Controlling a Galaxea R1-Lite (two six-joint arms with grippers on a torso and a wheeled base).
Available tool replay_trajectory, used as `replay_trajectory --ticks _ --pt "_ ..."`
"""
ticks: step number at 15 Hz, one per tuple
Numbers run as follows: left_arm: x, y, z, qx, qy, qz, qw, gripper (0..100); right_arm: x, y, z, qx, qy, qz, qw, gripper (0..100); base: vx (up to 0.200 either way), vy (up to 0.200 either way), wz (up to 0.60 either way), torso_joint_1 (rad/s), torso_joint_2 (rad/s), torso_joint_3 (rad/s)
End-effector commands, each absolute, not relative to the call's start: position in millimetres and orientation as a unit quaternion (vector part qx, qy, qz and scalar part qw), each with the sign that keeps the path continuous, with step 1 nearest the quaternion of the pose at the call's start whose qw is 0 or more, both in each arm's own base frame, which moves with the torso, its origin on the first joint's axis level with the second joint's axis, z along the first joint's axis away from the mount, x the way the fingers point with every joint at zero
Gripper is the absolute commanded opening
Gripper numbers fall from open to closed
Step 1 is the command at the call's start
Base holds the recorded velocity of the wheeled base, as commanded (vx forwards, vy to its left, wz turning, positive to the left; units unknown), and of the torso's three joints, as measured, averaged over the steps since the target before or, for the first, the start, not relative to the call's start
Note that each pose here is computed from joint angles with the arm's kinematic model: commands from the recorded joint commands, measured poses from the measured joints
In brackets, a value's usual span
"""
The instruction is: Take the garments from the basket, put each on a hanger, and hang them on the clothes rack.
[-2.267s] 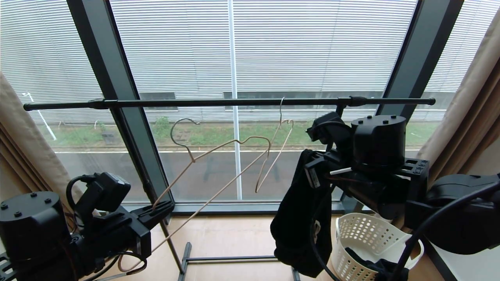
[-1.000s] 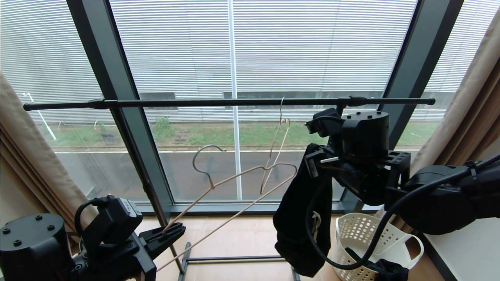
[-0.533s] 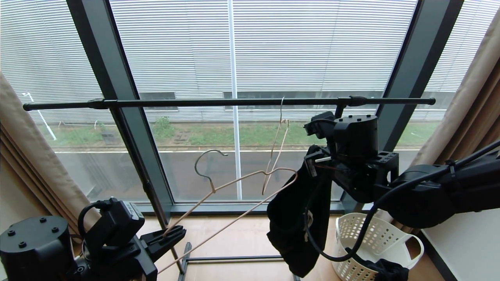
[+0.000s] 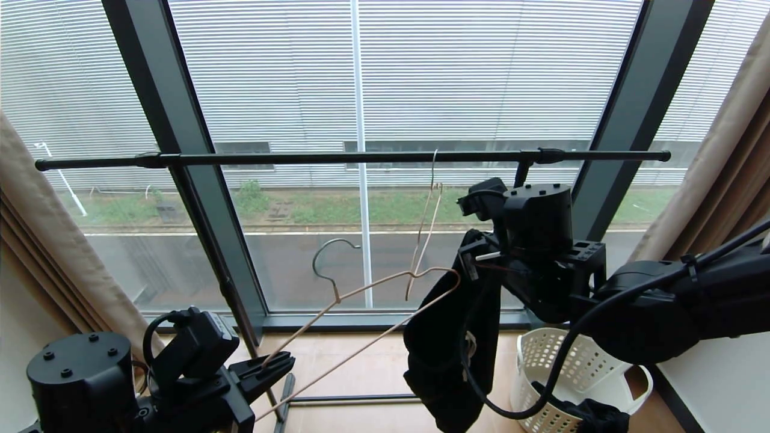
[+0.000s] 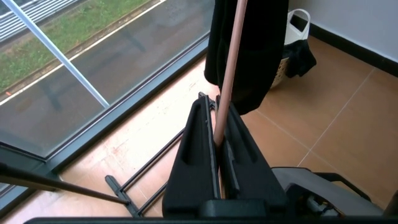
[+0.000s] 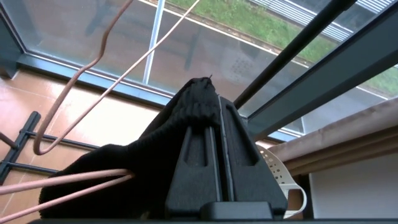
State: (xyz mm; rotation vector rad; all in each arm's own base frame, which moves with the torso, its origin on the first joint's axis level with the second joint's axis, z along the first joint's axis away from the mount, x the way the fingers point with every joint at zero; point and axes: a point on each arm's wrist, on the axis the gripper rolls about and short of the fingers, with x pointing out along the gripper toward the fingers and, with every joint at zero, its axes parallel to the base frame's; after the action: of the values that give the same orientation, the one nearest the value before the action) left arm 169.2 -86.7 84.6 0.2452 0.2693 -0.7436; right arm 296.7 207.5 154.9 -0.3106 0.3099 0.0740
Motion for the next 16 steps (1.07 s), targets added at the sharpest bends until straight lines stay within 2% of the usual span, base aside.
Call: replay_trajectory --ticks 1,7,12,16 --pt "173 -89 79 0.121 0.142 -0.362 0.913 0 290 216 154 -0.155 0.152 0.045 0.975 0 0.000 0.000 0.00 0.000 0.00 0.000" --pt "174 -89 79 0.120 0.137 -0.362 0.914 0 281 228 153 -0.150 0.151 0.060 0.975 0 0.000 0.000 0.00 0.000 0.00 0.000" --pt "176 -90 86 0.110 0.101 -0.358 0.921 0 285 234 146 -0.157 0.153 0.036 0.975 0 0.000 0.000 0.00 0.000 0.00 0.000" --pt "181 -92 77 0.108 0.119 -0.358 0.920 0 275 237 156 -0.148 0.141 0.047 0.978 0 0.000 0.000 0.00 0.000 0.00 0.000"
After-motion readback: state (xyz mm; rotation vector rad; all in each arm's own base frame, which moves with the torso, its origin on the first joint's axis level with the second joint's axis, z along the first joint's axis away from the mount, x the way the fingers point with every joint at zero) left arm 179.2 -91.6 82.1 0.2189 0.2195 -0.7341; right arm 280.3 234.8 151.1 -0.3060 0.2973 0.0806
